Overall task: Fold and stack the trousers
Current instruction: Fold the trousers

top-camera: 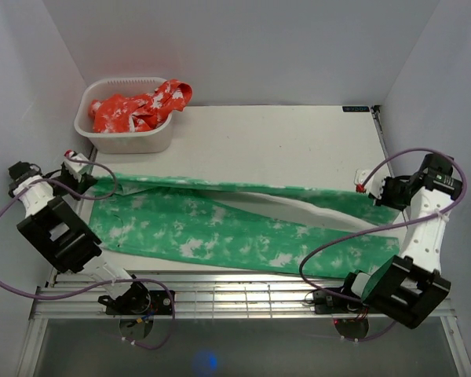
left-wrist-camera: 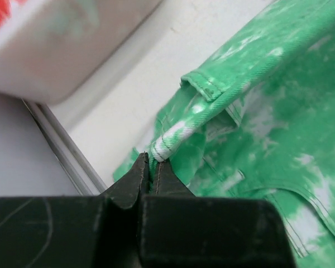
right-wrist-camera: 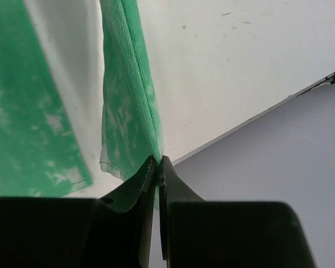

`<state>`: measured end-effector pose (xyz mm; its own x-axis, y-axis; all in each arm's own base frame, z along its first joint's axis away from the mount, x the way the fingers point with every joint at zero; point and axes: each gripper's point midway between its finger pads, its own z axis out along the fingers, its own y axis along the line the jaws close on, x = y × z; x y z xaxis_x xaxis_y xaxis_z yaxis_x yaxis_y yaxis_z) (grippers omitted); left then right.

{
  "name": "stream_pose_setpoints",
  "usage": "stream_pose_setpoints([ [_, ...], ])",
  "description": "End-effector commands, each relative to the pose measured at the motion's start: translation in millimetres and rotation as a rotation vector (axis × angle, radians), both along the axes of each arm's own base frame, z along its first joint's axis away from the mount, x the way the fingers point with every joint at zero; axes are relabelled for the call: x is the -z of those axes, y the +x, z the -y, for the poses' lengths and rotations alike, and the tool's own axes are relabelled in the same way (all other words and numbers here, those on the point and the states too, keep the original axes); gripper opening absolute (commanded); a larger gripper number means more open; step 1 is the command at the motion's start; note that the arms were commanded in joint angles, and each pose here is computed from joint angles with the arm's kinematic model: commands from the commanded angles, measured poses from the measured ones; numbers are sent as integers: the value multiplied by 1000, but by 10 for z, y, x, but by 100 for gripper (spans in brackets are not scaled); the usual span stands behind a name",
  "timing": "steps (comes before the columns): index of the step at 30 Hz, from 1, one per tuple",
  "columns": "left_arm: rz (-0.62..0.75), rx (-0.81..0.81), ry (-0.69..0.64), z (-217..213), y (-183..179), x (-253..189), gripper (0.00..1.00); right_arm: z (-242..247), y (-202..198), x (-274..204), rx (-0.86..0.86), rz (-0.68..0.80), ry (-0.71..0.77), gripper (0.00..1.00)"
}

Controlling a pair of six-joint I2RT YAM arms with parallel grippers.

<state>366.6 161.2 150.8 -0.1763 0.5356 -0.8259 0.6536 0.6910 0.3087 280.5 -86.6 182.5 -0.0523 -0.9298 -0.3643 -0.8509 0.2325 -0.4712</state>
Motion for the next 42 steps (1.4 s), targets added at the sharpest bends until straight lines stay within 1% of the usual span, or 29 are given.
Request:
stream_pose_setpoints([
  [1,34,-59,194,-576,-472,-4,0,397,-419,35,31,-27,-221,8],
  [3,9,-60,187,-605,-645,114,0,435,-601,83,25,-23,-265,8],
  [4,-9,-60,194,-649,-785,197,0,424,-708,222,24,-54,-256,8],
  [6,-59,-39,179,-570,-969,398,0,479,-890,331,30,-86,-272,8],
  [7,-83,-34,174,-541,-1072,472,0,471,-1015,500,33,-134,-263,8],
  [8,-127,0,186,-448,-1206,660,0,506,-1108,581,47,-158,-264,8],
  [10,-179,27,204,-367,-1354,854,0,541,-1189,709,22,-173,-298,8],
  [11,-222,43,220,-339,-1444,969,0,523,-1296,873,25,-211,-288,8],
  [13,-269,75,222,-213,-1585,1206,0,586,-1330,994,15,-220,-335,8],
  [14,-290,82,227,-190,-1631,1290,0,537,-1392,1148,2,-242,-326,8],
  [15,-339,93,228,-128,-1740,1418,0,536,-1402,1196,-1,-241,-336,8],
  [17,-358,80,271,-186,-1740,1522,0,563,-1385,1278,-21,-227,-370,8],
  [18,-397,62,285,-225,-1783,1611,0,524,-1432,1400,-33,-239,-368,8],
  [20,-432,44,288,-240,-1764,1678,0,620,-1374,1470,-50,-212,-438,8],
  [22,-486,-10,279,-290,-1696,1745,0,607,-1386,1633,-65,-210,-452,8],
  [24,-507,-58,277,-344,-1598,1770,0,663,-1265,1682,-70,-174,-484,8],
  [25,-533,-101,246,-316,-1502,1767,0,676,-1222,1688,-64,-170,-489,8],
  [27,-534,-165,245,-364,-1331,1755,0,657,-1050,1712,-36,-161,-465,8],
  [28,-572,-203,217,-286,-1253,1770,0,716,-913,1603,-11,-149,-474,8],
  [29,-565,-223,217,-316,-1143,1717,0,652,-767,1561,-21,-141,-455,8],
  [30,-569,-236,209,-298,-1071,1701,0,613,-744,1632,34,-195,-380,8],
  [31,-571,-237,208,-249,-972,1680,0,705,-489,1400,63,-154,-385,8],
  [32,-581,-295,187,-300,-871,1638,0,648,-367,1446,53,-184,-351,8],
  [34,-590,-329,174,-299,-722,1589,0,637,-200,1348,107,-202,-299,8],
  [35,-611,-351,141,-290,-687,1604,0,664,21,1164,108,-163,-305,8],
  [37,-591,-366,122,-356,-539,1453,0,645,138,1134,114,-170,-279,8],
  [38,-588,-368,111,-366,-503,1416,0,663,259,1033,109,-143,-285,8],
  [41,-530,-389,66,-434,-260,1125,0,683,423,877,102,-101,-284,8],
  [42,-488,-399,34,-468,-105,916,0,732,554,732,107,-67,-292,8],
])
